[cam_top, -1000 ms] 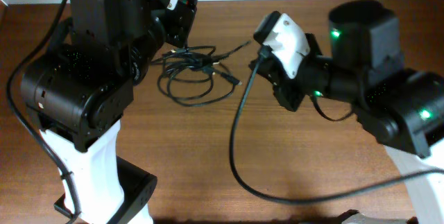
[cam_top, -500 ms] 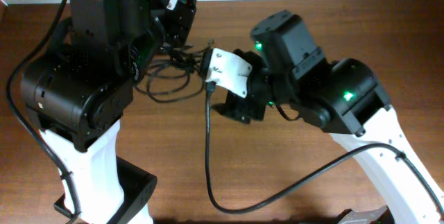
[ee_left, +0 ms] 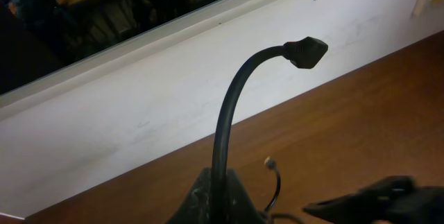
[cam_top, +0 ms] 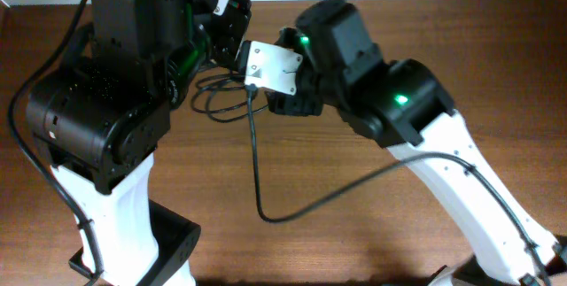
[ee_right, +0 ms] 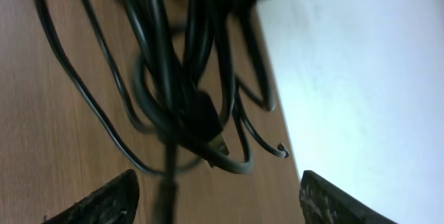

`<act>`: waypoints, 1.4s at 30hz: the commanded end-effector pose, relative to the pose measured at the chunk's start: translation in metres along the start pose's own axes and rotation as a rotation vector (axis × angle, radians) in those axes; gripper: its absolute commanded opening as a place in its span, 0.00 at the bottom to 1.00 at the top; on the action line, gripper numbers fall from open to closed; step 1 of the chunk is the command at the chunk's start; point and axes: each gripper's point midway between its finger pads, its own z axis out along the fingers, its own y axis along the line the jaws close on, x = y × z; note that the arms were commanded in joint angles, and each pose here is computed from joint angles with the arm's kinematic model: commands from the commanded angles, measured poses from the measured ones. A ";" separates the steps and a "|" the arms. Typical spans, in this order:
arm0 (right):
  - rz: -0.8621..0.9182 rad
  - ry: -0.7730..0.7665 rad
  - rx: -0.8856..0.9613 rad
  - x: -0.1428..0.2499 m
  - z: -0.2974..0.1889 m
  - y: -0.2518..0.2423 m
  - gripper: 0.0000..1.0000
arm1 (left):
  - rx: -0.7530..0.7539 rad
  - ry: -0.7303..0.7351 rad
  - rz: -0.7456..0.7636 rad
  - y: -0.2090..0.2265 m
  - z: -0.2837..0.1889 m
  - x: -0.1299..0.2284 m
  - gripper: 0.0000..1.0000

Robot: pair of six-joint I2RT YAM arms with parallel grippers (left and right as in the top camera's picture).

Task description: Untangle cables

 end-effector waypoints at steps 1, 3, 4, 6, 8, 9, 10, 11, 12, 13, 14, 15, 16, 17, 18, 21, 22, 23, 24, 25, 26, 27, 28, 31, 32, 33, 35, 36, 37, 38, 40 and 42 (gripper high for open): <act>-0.009 0.009 -0.047 0.002 0.021 0.007 0.73 | 0.004 -0.013 -0.006 0.001 -0.004 -0.002 0.04; -0.007 -0.004 -0.073 0.000 0.025 0.012 0.73 | 0.004 -0.010 -0.005 0.001 -0.004 -0.002 0.03; -0.006 -0.016 -0.086 -0.002 0.026 0.014 0.73 | 0.004 -0.009 -0.005 0.001 -0.004 -0.001 0.03; -0.007 -0.031 -0.090 -0.005 0.026 0.014 0.72 | 0.005 -0.008 -0.005 0.001 -0.004 -0.001 0.04; -0.007 -0.033 -0.087 -0.005 0.025 0.013 0.72 | 0.005 -0.007 -0.004 0.001 -0.004 -0.001 0.04; -0.007 -0.033 -0.088 -0.005 0.026 0.014 0.72 | 0.005 -0.005 -0.004 0.001 -0.004 0.000 0.03; -0.007 -0.033 -0.087 -0.005 0.026 0.013 0.63 | 0.006 -0.002 -0.003 0.001 -0.004 0.000 0.03; -0.007 -0.034 -0.086 -0.006 0.025 0.013 0.30 | 0.006 0.000 -0.003 0.001 -0.004 0.001 0.03; -0.007 -0.034 -0.086 -0.006 0.025 0.013 0.04 | 0.006 0.001 -0.003 0.001 -0.004 0.001 0.03; -0.007 -0.031 -0.087 -0.005 0.025 0.013 0.04 | 0.006 0.001 -0.003 0.001 -0.004 0.001 0.03; -0.006 -0.027 -0.083 -0.004 0.025 0.013 0.04 | 0.005 0.001 -0.003 0.001 -0.004 0.001 0.03; -0.007 -0.026 -0.079 -0.004 0.024 0.012 0.04 | 0.005 0.001 -0.003 0.001 -0.004 0.001 0.04; -0.004 -0.022 -0.072 -0.004 0.022 0.011 0.04 | 0.005 0.001 -0.003 0.001 -0.004 0.001 0.04; -0.004 -0.012 -0.054 -0.002 0.018 0.008 0.04 | 0.004 0.001 -0.002 0.001 -0.004 0.001 0.04; 0.003 0.003 -0.033 0.001 0.014 0.004 0.04 | -0.006 0.003 -0.002 0.003 -0.004 0.002 0.05; 0.115 0.021 0.031 0.018 -0.010 -0.018 0.04 | -0.151 0.040 -0.015 0.033 -0.009 0.010 0.04; 0.168 0.028 0.055 0.028 -0.019 -0.028 0.04 | -0.187 0.048 -0.033 0.044 -0.013 0.013 0.03; 0.222 0.033 0.078 0.040 -0.028 -0.040 0.04 | -0.209 0.049 -0.048 0.053 -0.018 0.016 0.03; 0.260 0.034 0.094 0.047 -0.033 -0.047 0.04 | -0.222 0.049 -0.054 0.058 -0.022 0.017 0.03; 0.323 0.033 0.118 0.060 -0.043 -0.059 0.04 | -0.242 0.047 -0.063 0.066 -0.028 0.018 0.03; 0.368 0.030 0.132 0.071 -0.051 -0.067 0.04 | -0.260 0.044 -0.072 0.073 -0.035 0.019 0.03; 0.423 0.025 0.148 0.084 -0.061 -0.077 0.04 | -0.284 0.042 -0.083 0.083 -0.043 0.021 0.03; 0.471 0.023 0.165 0.096 -0.069 -0.086 0.04 | -0.310 0.039 -0.093 0.092 -0.051 0.023 0.03; 0.633 0.023 0.221 0.142 -0.096 -0.111 0.04 | -0.409 0.045 -0.137 0.123 -0.078 0.034 0.03; 0.679 0.032 0.243 0.156 -0.103 -0.117 0.04 | -0.437 0.048 -0.152 0.132 -0.086 0.037 0.02; 0.745 0.052 0.280 0.178 -0.113 -0.125 0.04 | -0.476 0.054 -0.177 0.142 -0.095 0.043 0.02; 0.839 0.095 0.334 0.213 -0.130 -0.132 0.04 | -0.537 0.068 -0.210 0.158 -0.109 0.052 0.02; 0.873 0.115 0.354 0.228 -0.139 -0.134 0.04 | -0.570 0.073 -0.237 0.166 -0.116 0.057 0.02; 0.904 0.129 0.374 0.242 -0.148 -0.136 0.04 | -0.588 0.073 -0.251 0.171 -0.121 0.059 0.01; 0.955 0.129 0.403 0.258 -0.160 -0.139 0.04 | -0.590 0.070 -0.258 0.174 -0.124 0.061 0.01; 1.021 0.118 0.447 0.278 -0.177 -0.144 0.04 | -0.600 0.067 -0.270 0.178 -0.128 0.062 0.01; 1.069 0.120 0.500 0.298 -0.195 -0.148 0.04 | -0.613 0.071 -0.275 0.181 -0.129 0.064 0.01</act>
